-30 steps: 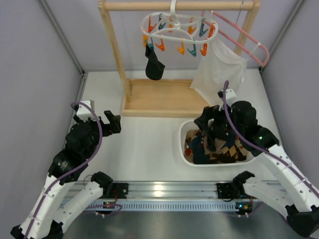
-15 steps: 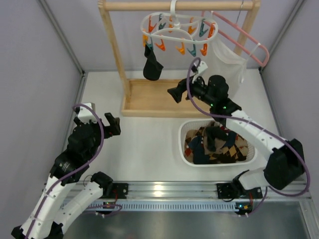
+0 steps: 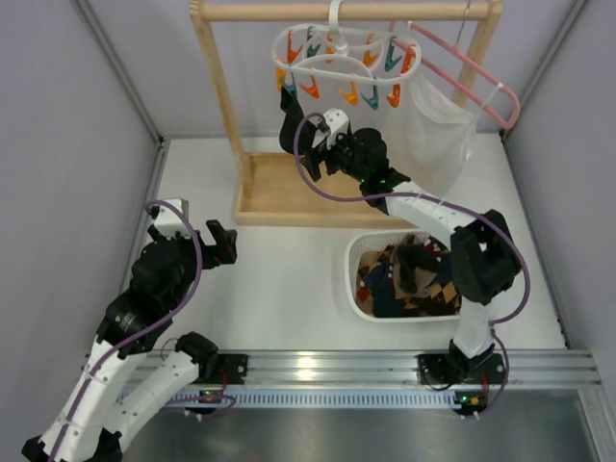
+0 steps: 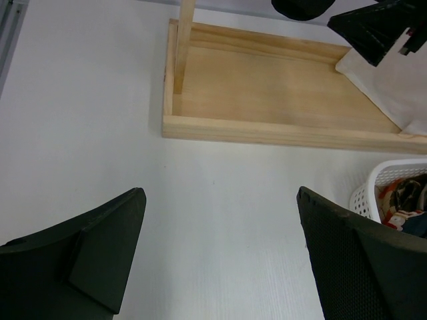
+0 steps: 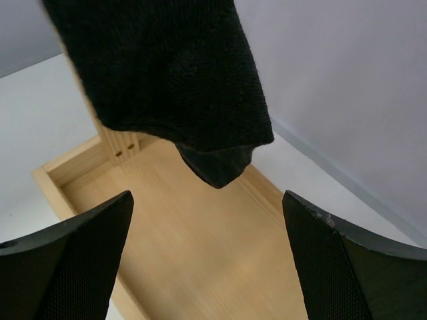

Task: Remove the socks clipped to the hanger

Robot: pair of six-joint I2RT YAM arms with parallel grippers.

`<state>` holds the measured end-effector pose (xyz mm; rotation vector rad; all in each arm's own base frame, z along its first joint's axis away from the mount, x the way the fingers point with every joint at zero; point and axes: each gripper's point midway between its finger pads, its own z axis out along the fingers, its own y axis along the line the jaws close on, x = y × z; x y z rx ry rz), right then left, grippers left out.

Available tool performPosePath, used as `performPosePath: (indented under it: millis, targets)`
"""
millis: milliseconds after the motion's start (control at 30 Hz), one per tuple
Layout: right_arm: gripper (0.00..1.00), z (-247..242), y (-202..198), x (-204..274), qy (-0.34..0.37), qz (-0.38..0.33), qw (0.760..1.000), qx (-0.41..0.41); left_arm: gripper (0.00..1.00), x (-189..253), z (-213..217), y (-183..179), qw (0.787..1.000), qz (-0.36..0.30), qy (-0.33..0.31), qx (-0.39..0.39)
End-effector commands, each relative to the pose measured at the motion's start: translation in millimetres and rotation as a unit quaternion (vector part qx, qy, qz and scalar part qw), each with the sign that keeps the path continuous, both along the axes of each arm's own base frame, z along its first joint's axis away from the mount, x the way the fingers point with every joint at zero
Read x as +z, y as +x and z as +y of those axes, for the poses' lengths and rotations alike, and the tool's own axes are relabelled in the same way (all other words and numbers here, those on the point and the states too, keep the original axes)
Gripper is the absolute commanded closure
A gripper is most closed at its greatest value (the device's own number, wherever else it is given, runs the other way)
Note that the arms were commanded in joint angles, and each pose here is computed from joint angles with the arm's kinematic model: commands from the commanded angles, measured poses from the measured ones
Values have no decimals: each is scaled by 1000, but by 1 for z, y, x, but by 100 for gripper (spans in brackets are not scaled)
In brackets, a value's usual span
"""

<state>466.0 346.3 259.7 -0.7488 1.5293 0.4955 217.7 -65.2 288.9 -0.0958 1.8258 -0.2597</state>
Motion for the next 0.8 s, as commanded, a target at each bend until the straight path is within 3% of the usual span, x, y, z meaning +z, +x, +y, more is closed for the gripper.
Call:
performPosePath:
  millis: [0, 233, 267, 300, 367, 400, 500, 567, 600, 767]
  targets:
    - [12, 15, 19, 46, 50, -74, 996, 14, 2, 4, -5, 3, 1000, -8, -1, -12]
    - [12, 45, 38, 50, 88, -80, 991, 58, 2, 1, -11, 4, 1000, -1, 0, -25]
    - [16, 47, 37, 56, 100, -91, 989, 63, 2, 0, -11, 4, 1000, 1, 0, -26]
    - [28, 47, 36, 60, 106, -99, 987, 66, 2, -1, -12, 4, 1000, 1, 1, -27]
    - [40, 47, 29, 70, 129, -115, 982, 75, 2, -2, -12, 5, 1000, 4, 3, -27]
    - [55, 47, 27, 71, 134, -118, 981, 77, 2, -2, -13, 5, 1000, 4, 2, -29]
    - [79, 44, 18, 71, 147, -119, 978, 83, 2, -2, -12, 6, 1000, 5, 4, -25]
    - [86, 43, 8, 72, 149, -117, 978, 90, 2, -1, -10, 8, 1000, 4, 6, -18]
    - [96, 41, 4, 78, 156, -128, 975, 90, 2, -1, -9, 9, 1000, 7, 7, -13]
    - [100, 33, -38, 91, 215, -108, 966, 98, 2, 34, -6, 12, 999, -18, -40, 10]
